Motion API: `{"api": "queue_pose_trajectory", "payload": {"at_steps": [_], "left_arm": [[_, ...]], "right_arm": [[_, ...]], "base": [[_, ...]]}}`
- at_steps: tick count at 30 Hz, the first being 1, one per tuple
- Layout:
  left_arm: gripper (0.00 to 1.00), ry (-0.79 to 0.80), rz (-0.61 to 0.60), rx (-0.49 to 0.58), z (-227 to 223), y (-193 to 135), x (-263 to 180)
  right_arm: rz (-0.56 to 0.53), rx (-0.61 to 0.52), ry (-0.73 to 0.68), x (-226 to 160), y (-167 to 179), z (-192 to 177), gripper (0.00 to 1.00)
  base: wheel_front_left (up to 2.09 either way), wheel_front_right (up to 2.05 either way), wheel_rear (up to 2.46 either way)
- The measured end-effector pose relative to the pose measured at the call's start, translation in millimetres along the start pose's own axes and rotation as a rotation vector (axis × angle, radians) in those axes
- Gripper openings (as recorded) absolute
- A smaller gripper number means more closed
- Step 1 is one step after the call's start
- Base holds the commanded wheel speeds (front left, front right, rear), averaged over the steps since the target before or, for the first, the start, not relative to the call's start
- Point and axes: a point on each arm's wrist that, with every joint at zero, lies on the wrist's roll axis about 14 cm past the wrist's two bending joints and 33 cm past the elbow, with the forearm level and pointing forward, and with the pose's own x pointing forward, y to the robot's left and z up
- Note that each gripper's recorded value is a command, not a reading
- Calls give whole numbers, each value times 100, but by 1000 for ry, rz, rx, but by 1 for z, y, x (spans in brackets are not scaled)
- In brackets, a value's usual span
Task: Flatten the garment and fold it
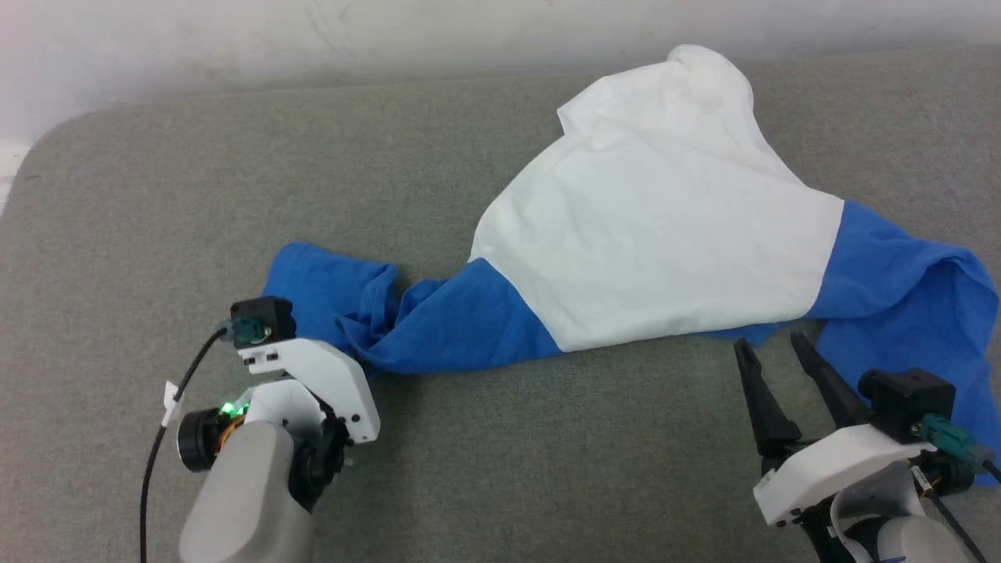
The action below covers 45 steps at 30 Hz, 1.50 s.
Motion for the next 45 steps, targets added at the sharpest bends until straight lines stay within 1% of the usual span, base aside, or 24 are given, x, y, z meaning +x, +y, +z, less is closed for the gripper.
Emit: {"api": "queue_pose_trajectory", "payload": {"at_steps": [1,3,5,9,11,14,17,20,22,23,24,25,28,30,32,35,40,42,45], "left_arm": [[0,12,-11,8,0,-1,1],[0,14,-45,18,2,-7,3],[0,-17,-62,0,5,-11,1],[0,-119,-23,-54,12,4,-11],[0,-173,43,-84,16,27,-21],[0,-247,169,-107,23,73,-41],[0,-285,272,-119,26,109,-61],[0,-294,330,-120,22,130,-76],[0,-292,314,-120,20,130,-79],[13,-293,298,-127,19,126,-80],[42,-292,278,-128,18,122,-79],[100,-291,256,-123,18,116,-79],[100,-337,201,-89,25,97,-80],[100,-400,148,-51,38,79,-83],[100,-473,65,-6,56,53,-84],[100,-524,-74,46,75,6,-80],[100,-527,-274,175,97,-65,-67],[100,-502,-321,214,101,-84,-57],[100,-427,-356,260,98,-103,-37]], "right_arm": [[-1,7,3,1,-1,-1,100],[-4,13,8,1,-2,-4,100],[0,14,10,3,0,-5,100],[15,12,8,6,4,-4,100],[25,10,2,8,8,-2,100],[40,9,-4,11,12,0,100],[59,7,-6,14,19,2,100],[73,6,-4,17,23,2,100],[81,5,-2,18,26,2,100],[85,5,-3,19,27,3,100],[88,5,-3,19,29,3,100],[91,4,-5,19,29,4,100],[99,1,-8,19,32,6,100],[104,-1,-13,18,34,8,100],[105,-2,-22,17,34,11,100],[98,-3,-37,14,32,16,100],[82,-3,-79,9,27,27,100],[75,-4,-95,7,24,31,100],[55,-6,-122,5,18,38,100]], "base": [[0,0,0],[0,0,0],[0,0,0],[0,0,0],[0,0,0],[0,0,0],[0,0,0],[0,0,0],[0,0,0],[0,0,0],[0,0,0],[0,0,0],[0,0,0],[0,0,0],[0,0,0],[0,0,0],[0,0,0],[0,0,0],[0,0,0]]}}
